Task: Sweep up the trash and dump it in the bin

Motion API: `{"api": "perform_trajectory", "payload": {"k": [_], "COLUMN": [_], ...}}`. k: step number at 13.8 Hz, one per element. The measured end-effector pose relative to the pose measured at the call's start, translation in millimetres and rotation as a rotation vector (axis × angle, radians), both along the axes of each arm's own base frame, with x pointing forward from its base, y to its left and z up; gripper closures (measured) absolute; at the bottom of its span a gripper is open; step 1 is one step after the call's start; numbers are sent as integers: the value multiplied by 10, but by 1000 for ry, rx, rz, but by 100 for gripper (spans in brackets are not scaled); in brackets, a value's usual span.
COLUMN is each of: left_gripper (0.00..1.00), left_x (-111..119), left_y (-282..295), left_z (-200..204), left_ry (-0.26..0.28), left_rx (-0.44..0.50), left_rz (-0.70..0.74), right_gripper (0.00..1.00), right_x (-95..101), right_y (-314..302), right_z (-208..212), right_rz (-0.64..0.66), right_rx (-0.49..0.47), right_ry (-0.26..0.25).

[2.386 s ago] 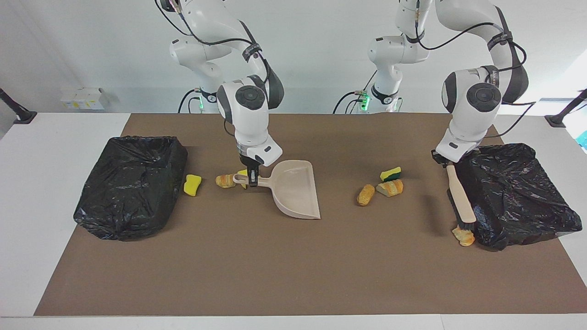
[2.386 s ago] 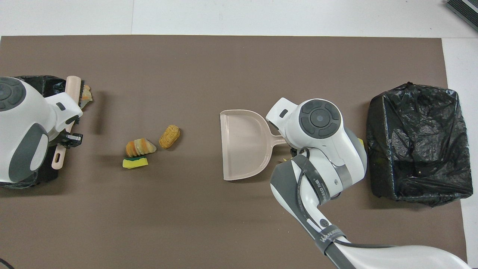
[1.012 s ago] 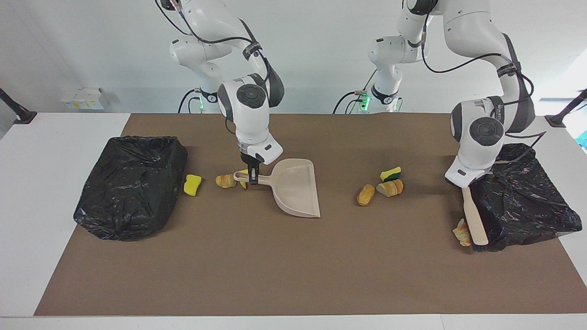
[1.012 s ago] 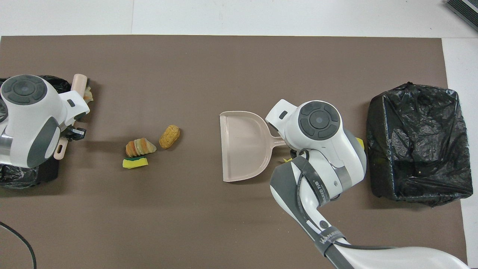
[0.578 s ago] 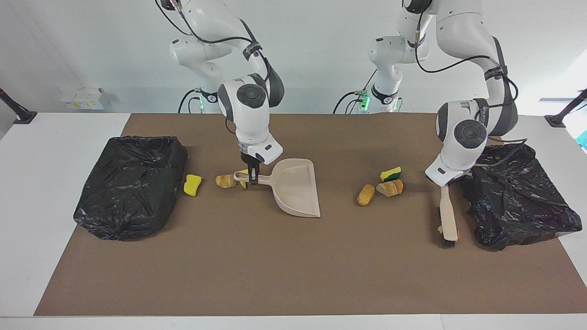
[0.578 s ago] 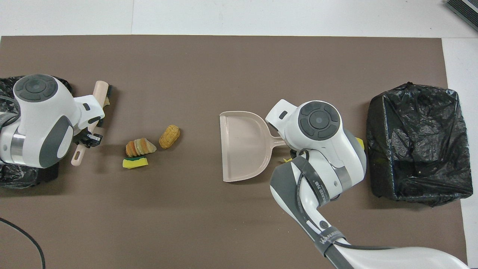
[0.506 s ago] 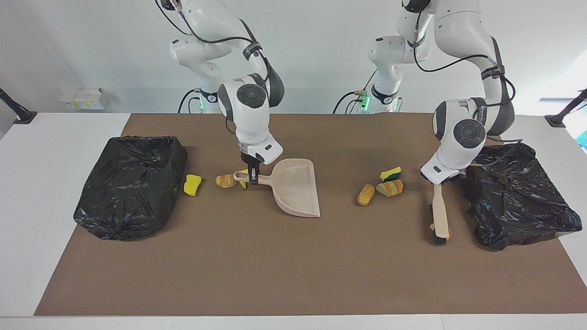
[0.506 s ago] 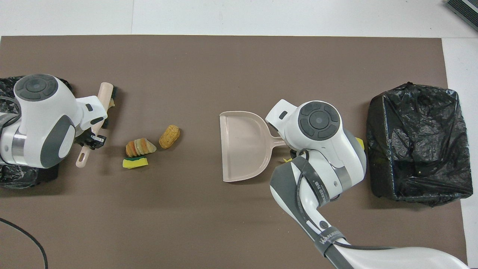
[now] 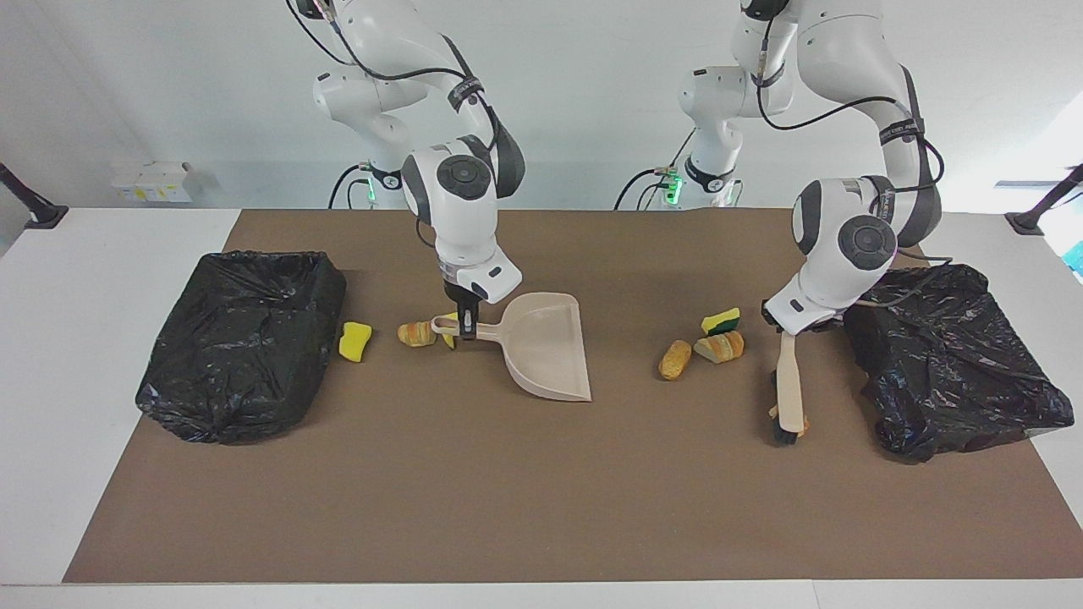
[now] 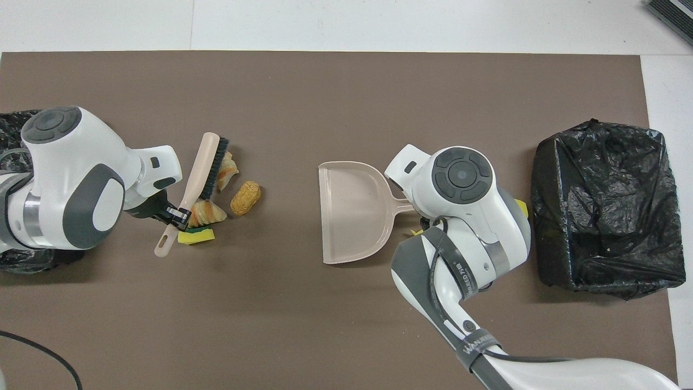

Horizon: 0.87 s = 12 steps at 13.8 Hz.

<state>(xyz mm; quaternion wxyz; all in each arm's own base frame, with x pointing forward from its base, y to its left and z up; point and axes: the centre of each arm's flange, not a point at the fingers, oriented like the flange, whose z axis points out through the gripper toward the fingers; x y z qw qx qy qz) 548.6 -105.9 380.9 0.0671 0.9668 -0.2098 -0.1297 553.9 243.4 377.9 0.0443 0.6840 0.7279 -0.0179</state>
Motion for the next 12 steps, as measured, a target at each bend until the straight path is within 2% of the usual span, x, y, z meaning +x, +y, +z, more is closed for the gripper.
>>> {"api": "perform_trajectory", "payload": {"k": [3,8,10,12], "left_gripper": [74,74,74,74], "left_x": [-125,-272,-295,-386], "left_y": [-80,238,425,501], "left_z": [336,567,536,452], "left_ry": [-5,51,81,97], "left_rx": [-18,-4,36,139], "left_rz": [-15,45,135,225], "right_gripper": [69,69,69,69], "right_x": [0,-1,-2,-2], "right_y": [0,1,1,0], "right_z": [-1,-2,-2,-2], "right_rz": [0,0,0,0], "right_rx": [0,0,0,0], "right_ry": [0,0,0,0]}}
